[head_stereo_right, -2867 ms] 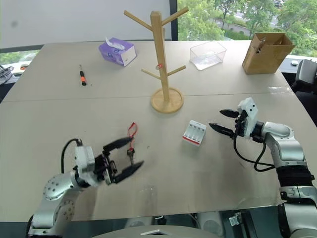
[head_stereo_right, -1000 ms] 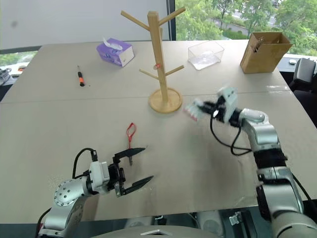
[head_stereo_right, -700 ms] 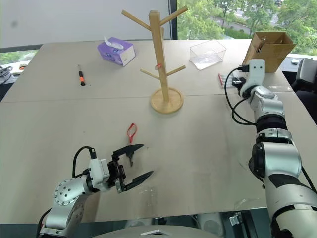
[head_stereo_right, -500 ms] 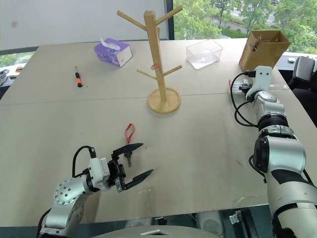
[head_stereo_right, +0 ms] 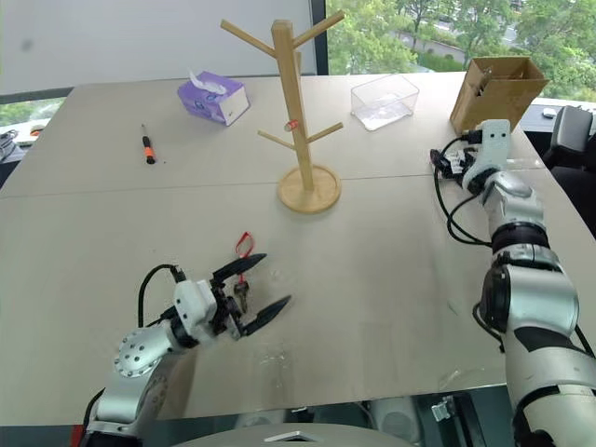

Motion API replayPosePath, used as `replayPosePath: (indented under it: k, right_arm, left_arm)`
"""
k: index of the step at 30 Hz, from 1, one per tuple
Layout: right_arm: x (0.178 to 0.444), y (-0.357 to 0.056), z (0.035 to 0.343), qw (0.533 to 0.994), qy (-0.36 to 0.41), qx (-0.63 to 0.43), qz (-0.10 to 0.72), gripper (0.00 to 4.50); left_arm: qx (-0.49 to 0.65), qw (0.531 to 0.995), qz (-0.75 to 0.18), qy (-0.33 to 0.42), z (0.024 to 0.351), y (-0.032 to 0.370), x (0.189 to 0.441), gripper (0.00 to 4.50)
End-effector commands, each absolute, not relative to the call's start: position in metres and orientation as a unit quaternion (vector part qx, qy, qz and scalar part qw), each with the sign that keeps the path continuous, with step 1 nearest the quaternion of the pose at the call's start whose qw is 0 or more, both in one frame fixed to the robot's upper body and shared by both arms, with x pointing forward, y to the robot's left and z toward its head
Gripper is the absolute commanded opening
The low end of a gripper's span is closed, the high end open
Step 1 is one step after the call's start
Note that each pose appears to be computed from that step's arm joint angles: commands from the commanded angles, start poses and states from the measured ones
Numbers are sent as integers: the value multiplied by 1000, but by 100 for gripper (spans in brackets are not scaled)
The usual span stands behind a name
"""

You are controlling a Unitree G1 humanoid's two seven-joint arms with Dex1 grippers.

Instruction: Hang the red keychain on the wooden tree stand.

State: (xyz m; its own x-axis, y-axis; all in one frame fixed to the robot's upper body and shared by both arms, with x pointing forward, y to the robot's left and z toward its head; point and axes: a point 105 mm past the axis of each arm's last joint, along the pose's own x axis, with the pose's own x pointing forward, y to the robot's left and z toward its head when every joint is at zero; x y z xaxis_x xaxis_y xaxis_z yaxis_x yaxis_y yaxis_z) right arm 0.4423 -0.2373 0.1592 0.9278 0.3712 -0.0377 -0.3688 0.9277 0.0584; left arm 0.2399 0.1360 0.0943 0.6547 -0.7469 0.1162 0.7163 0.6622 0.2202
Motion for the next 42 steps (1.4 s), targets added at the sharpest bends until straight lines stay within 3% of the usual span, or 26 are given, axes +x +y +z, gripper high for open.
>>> replayPosePath:
  k: [1, 7, 13, 20, 27, 42]
  right_arm:
    - [384, -201, 179, 911, -73, -81, 397, 445]
    - [302, -177, 139, 816, -40, -152, 556, 445]
    - [263, -169, 120, 759, -37, -176, 625, 445]
    - [254, -171, 117, 739, -55, -178, 647, 445]
    - [251, -169, 114, 731, -59, -186, 654, 445]
    - [245, -162, 118, 742, -71, -171, 645, 445]
  left_arm:
    - [-7, 961, -259, -101, 121, 146, 255, 450]
    - [-31, 993, -114, -27, 123, 151, 249, 450]
    - [-46, 998, -35, 39, 121, 162, 246, 450]
    - [-57, 992, 15, 110, 111, 167, 245, 450]
    - [-36, 987, -9, 153, 101, 156, 248, 450]
    - [-22, 981, -4, 194, 89, 161, 260, 450]
